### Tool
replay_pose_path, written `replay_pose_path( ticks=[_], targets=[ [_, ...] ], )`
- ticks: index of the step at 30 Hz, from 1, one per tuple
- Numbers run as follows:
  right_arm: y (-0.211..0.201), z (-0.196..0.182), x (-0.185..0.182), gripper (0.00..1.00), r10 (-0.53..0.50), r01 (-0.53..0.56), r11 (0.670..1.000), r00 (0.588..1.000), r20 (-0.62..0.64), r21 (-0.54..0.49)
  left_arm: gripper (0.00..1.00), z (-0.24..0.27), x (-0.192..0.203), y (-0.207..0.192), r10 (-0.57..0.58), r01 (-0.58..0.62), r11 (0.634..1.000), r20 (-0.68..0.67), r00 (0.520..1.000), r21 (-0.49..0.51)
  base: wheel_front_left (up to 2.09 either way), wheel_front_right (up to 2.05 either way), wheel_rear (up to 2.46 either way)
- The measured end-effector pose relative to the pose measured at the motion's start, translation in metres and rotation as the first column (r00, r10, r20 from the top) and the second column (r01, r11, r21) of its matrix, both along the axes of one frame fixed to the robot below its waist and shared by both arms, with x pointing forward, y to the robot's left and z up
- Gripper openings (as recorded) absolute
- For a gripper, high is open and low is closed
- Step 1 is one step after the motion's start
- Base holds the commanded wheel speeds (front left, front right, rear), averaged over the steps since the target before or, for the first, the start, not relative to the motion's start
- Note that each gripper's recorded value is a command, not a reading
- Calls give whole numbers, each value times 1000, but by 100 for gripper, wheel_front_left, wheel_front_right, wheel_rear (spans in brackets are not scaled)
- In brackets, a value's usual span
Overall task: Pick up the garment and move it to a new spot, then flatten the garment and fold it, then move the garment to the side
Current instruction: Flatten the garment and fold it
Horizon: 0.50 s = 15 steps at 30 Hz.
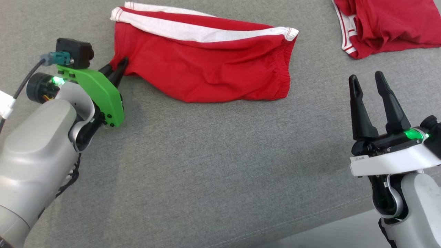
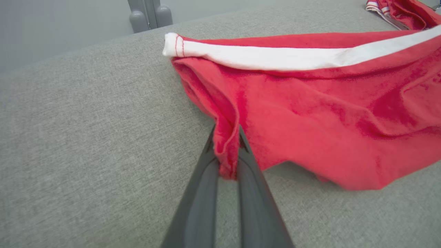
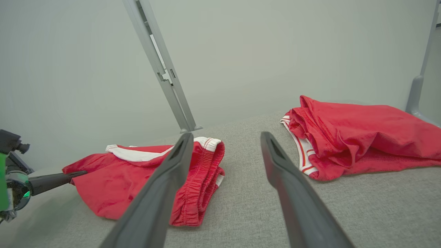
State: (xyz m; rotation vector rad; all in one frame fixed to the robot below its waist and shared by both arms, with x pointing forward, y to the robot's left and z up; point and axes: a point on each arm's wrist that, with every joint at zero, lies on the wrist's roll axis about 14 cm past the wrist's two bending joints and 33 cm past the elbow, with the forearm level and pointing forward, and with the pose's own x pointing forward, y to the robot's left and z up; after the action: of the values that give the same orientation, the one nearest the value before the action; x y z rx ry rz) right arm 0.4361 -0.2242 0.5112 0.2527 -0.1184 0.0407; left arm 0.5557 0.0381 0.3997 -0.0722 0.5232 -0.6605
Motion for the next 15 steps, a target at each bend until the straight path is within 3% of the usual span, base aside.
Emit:
replay_pose_path(
  ticks=[15],
  targets=[
    [5, 14, -35, 100, -21, 21, 999, 1000, 12, 45, 0, 26, -68, 14, 53, -48, 994, 59, 997, -95, 0, 0, 0]
  ],
)
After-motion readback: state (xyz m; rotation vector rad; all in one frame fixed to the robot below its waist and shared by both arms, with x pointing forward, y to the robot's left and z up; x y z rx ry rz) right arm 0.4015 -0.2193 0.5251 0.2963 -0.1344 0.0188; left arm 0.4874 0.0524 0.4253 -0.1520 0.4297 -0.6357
